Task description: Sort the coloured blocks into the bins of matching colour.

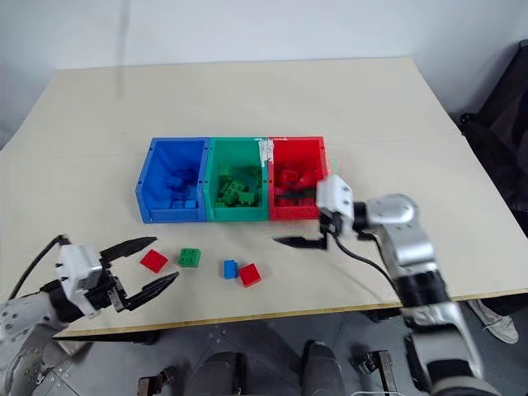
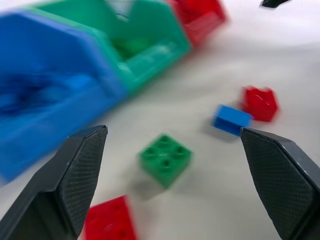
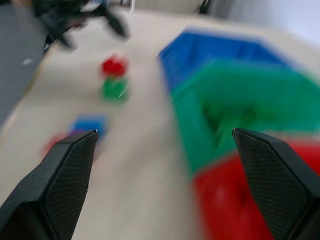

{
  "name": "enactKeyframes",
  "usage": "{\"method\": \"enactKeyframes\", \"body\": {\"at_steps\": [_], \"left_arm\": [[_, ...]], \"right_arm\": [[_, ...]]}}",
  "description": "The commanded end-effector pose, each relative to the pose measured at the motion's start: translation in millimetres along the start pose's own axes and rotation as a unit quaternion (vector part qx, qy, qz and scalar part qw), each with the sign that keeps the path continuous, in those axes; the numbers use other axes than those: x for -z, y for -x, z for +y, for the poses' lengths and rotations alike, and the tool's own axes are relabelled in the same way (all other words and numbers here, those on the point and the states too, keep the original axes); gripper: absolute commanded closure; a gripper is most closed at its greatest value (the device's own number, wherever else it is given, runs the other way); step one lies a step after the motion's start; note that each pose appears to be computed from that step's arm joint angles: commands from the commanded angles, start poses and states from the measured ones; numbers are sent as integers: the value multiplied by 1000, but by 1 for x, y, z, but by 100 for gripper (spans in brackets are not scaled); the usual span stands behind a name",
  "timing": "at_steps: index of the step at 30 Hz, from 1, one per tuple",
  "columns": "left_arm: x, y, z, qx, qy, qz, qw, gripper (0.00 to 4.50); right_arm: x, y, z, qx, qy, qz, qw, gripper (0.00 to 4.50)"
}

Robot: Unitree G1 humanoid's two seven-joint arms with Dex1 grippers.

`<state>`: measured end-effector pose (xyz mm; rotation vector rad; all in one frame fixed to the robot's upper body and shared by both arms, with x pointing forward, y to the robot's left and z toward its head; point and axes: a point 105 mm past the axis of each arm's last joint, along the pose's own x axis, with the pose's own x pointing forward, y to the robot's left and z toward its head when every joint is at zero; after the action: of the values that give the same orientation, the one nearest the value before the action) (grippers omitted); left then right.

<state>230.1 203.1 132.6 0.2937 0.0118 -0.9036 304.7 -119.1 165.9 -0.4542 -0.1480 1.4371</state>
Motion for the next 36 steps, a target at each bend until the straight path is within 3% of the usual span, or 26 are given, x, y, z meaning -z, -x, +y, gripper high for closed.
{"method": "enactKeyframes", "body": {"at_steps": [1, 4, 8, 14, 21, 25, 31, 34, 36], "left_arm": [[-10, -14, -4, 44, -24, -20, 999, 0], [-19, -27, -3, 69, -56, -35, 995, 0], [-21, -28, 1, 75, -57, -39, 995, 0], [-18, -14, 3, 79, -36, -26, 996, 0], [-10, 10, -1, 55, -20, -1, 998, 0], [-9, 21, -4, 25, -4, 1, 1000, 0], [-10, 25, -14, 4, 3, 4, 1000, 0], [-12, 28, -16, -7, 9, 1, 1000, 0], [-11, 29, -17, -9, 9, 2, 1000, 0]], "right_arm": [[7, 29, 17, -19, 40, 53, 998, 3], [23, 59, 25, 31, 4, 78, 996, 3], [29, 63, 26, 54, -3, 80, 995, 3], [8, 20, 25, -4, -21, 40, 999, 3], [6, -42, 35, -106, -33, 82, 990, 3], [13, -68, 51, -163, -26, 95, 982, 3], [36, -88, 52, -157, 1, 121, 980, 3], [36, -92, 49, -141, -8, 113, 984, 59], [37, -92, 49, -140, -5, 114, 984, 124]]}}
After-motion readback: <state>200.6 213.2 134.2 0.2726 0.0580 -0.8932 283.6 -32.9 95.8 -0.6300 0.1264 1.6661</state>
